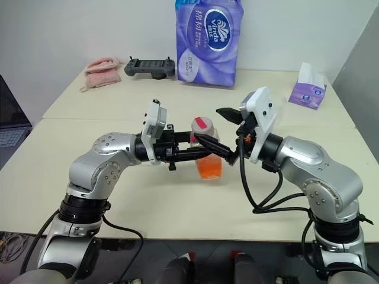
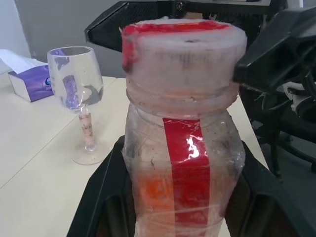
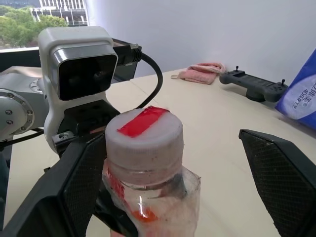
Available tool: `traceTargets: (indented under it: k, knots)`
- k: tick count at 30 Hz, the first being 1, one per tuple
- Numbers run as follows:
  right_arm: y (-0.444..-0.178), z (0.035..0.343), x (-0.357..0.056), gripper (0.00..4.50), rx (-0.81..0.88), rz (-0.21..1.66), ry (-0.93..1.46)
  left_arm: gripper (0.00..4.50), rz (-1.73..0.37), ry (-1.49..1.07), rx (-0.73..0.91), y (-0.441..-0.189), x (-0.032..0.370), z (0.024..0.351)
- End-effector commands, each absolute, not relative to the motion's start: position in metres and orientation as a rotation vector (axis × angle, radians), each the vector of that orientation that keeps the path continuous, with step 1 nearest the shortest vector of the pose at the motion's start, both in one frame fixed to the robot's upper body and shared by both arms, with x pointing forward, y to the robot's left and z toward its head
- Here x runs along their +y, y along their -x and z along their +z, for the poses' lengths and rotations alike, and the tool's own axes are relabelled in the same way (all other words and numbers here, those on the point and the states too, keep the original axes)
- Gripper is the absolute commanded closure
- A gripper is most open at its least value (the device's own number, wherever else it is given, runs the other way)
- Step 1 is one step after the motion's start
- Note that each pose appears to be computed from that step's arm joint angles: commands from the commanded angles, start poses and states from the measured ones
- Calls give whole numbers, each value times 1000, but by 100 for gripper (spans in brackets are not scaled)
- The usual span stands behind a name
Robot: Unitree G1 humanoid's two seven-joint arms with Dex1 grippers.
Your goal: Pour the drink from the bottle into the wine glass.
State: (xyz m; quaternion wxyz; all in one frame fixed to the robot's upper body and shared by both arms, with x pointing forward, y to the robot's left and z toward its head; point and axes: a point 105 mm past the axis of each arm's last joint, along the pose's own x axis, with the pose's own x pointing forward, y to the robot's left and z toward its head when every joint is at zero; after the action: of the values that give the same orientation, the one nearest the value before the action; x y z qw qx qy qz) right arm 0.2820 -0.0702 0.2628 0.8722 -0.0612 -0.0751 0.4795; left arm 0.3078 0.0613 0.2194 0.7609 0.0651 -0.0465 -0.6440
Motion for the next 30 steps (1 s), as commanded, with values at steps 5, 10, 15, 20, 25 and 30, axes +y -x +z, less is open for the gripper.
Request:
traceTargets:
  k: [5,10,15,20,25,30]
  knots:
    - [-270,267,-80,3,-168,1021,142,269,-1404,-166,-163,-305,64,232]
    - [-261,266,-75,3,-159,1085,141,269,-1400,-170,-163,-306,64,232]
    - [-263,272,-61,3,-194,1099,102,269,-1402,-170,-164,-307,63,232]
    - [-269,281,-47,3,-235,1094,64,269,-1406,-167,-164,-306,61,232]
    - [-273,280,-43,3,-237,1087,45,269,-1403,-169,-159,-305,63,231]
    - [-274,275,-40,3,-229,1095,41,269,-1402,-172,-159,-305,63,232]
